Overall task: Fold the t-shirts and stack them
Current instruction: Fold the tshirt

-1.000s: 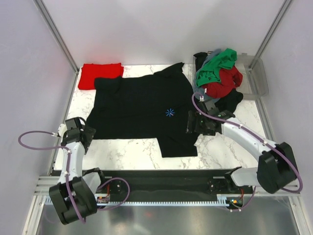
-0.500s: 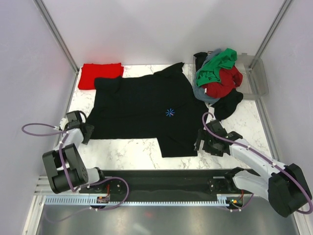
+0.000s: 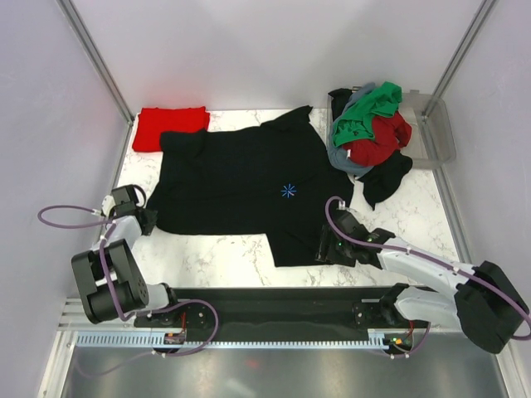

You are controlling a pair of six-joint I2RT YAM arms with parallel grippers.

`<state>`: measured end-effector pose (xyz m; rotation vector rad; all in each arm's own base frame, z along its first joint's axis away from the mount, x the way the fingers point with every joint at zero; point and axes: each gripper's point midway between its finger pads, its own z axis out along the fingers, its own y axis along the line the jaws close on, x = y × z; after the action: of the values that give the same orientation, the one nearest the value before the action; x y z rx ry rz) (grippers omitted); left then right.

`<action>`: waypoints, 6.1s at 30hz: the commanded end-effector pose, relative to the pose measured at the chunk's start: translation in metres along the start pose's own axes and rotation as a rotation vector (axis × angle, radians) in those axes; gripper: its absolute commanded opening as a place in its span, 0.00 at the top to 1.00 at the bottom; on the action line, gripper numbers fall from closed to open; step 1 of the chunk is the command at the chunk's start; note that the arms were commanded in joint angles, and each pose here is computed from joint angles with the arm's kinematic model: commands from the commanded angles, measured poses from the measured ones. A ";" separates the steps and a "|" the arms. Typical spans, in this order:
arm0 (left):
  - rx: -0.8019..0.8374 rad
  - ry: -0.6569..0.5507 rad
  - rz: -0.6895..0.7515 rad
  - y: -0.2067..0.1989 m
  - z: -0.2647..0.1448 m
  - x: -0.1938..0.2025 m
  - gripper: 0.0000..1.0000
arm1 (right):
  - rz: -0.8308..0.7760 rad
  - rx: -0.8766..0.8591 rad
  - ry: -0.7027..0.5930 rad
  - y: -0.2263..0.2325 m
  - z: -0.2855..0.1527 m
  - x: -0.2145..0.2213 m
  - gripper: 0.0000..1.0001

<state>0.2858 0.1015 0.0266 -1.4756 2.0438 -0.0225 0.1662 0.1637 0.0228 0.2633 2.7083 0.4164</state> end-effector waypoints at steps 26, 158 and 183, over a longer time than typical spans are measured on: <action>0.223 -0.236 0.141 -0.012 -0.152 -0.049 0.98 | -0.003 -0.051 -0.117 0.037 -0.099 -0.022 1.00; 0.156 0.159 -0.320 0.041 -0.112 -0.005 0.80 | 0.409 0.045 -0.089 -0.060 -0.041 -0.066 0.98; 0.090 -0.072 -0.103 -0.008 -0.160 -0.123 0.00 | -0.002 0.042 -0.389 0.057 -0.119 -0.241 0.12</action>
<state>0.2326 0.1342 0.2004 -1.5648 1.9072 -0.1818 0.3045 0.1196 0.2305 0.4383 2.3289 0.3896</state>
